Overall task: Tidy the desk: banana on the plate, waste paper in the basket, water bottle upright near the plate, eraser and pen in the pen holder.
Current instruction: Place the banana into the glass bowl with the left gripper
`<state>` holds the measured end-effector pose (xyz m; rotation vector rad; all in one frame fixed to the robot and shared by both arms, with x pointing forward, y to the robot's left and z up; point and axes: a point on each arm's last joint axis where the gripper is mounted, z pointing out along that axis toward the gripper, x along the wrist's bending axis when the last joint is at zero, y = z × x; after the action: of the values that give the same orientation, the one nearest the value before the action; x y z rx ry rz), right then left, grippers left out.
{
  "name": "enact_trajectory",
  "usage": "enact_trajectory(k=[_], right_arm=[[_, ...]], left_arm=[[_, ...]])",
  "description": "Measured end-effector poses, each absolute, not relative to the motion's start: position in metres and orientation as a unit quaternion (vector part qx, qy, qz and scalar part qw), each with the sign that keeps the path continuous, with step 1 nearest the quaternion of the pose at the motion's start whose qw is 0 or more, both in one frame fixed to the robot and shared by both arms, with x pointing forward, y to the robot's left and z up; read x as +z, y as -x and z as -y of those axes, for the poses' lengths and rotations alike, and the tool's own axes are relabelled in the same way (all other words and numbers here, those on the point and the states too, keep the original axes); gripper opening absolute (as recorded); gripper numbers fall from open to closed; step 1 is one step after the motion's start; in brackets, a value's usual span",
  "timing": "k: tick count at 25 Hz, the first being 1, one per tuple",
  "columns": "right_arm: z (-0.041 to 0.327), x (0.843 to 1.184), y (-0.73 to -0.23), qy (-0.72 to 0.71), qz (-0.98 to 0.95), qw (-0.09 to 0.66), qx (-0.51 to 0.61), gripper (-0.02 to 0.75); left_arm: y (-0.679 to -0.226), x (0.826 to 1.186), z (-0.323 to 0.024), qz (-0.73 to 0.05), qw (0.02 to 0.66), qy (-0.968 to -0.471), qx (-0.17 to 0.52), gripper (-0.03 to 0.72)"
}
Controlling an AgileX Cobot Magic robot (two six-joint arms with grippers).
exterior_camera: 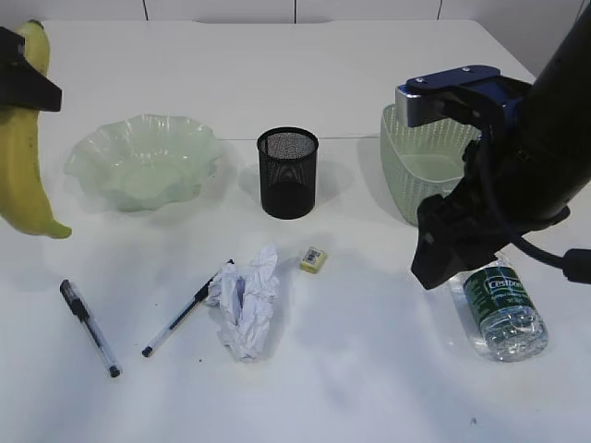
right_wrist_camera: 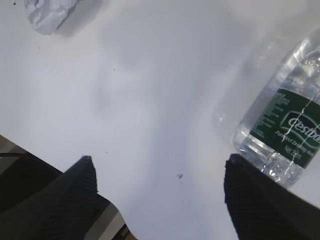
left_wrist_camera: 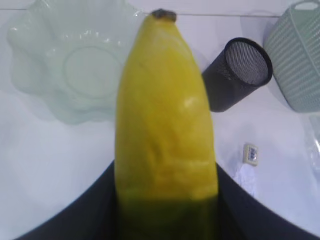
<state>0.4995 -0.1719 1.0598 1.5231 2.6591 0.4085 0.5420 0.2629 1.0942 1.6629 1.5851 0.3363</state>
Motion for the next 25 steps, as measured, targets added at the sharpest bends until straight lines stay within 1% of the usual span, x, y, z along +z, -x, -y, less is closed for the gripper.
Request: enact_trajectory(k=[4,8,14,16,19,25], right_arm=[[0.171,1.06,-0.501,-0.488,-0.861,0.03,0.139,0.589],[0.171,1.06,-0.501,-0.481,-0.865,0.033,0.14,0.589],[0.171,1.06,-0.502,-0.477,-0.866,0.035,0.142,0.589],[0.171,1.061,-0.502,-0.477,-0.866,0.037,0.144,0.589],[0.171,1.061,-0.502,-0.475,-0.867,0.038,0.145,0.589],[0.171,1.061,-0.503,-0.473,-0.868,0.039,0.146,0.589]], left_arm=[[-0.564,1.092,-0.261,-0.646,0.426,-0.621,0.123,0.307],[-0.596,1.087,-0.258,-0.662,0.447,-0.592,0.105,0.307],[-0.646,1.075,-0.242,-0.655,0.459,-0.591,0.101,0.307],[-0.662,1.072,-0.238,-0.659,0.471,-0.577,0.105,0.307],[-0.683,1.058,-0.236,-0.676,0.489,-0.543,0.094,0.307],[-0.715,1.018,-0.236,-0.726,0.501,-0.467,0.068,0.307]])
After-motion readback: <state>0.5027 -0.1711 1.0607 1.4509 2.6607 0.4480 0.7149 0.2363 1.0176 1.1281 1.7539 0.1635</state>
